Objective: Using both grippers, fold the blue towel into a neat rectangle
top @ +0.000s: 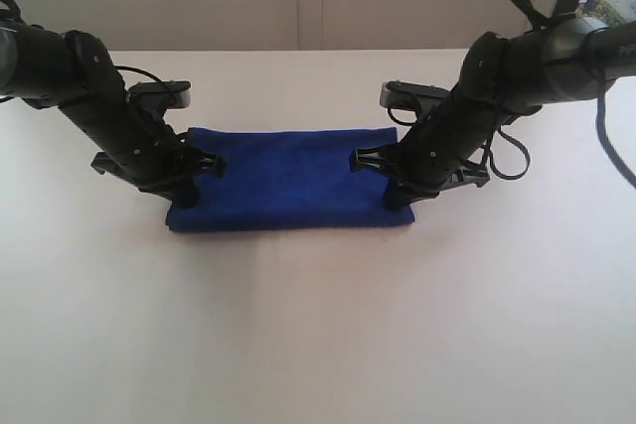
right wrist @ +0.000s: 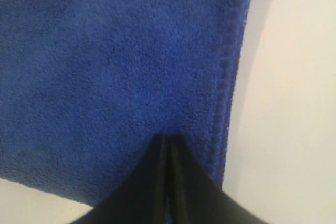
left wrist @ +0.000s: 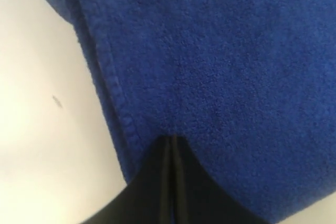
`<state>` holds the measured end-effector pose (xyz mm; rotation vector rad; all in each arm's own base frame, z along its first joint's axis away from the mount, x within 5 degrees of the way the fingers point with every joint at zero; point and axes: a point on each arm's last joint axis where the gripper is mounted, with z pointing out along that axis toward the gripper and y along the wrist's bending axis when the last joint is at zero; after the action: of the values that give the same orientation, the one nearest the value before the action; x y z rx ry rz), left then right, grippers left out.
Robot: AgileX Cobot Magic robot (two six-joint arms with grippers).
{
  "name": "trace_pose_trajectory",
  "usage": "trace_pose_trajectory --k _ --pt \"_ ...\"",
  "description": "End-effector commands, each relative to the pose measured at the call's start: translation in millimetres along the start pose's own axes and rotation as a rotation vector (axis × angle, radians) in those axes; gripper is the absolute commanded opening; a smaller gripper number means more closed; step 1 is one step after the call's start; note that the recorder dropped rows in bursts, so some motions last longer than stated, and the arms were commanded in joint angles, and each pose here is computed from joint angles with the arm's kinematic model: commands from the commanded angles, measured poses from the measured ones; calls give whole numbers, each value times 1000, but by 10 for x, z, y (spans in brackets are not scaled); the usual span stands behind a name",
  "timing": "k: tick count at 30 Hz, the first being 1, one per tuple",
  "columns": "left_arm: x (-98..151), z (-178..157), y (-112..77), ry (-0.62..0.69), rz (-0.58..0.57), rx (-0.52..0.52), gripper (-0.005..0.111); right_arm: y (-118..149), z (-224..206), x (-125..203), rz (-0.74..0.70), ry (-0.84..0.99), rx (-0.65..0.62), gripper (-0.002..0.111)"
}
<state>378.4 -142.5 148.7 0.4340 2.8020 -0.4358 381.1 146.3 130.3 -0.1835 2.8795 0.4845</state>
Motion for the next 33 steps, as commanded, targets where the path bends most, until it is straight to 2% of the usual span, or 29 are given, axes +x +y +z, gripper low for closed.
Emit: trace_pose_trajectory --k 1,9,16,20,22,28,31,33 --pt "64 99 32 52 32 -5 0 -36 27 42 12 48 4 0" --pt "62 20 5 53 42 2 0 -19 -44 -23 7 -23 7 0" --pt "1 -372 -99 -21 67 10 0 31 -465 -140 0 -162 -4 0" --pt "-35 -665 -93 -90 75 -2 0 -94 -694 -180 50 -202 -4 0" --pt "-22 -797 14 -93 44 -6 0 -201 -796 -171 71 -188 1 0" --pt "152 -1052 531 12 -124 -1 0 -443 -1021 -66 51 -127 60 0" --pt "249 -1127 690 34 -176 -3 0 -514 -1086 13 55 -140 85 0" --pt "327 -1201 727 53 -197 3 0 -526 -1134 96 52 -133 95 0"
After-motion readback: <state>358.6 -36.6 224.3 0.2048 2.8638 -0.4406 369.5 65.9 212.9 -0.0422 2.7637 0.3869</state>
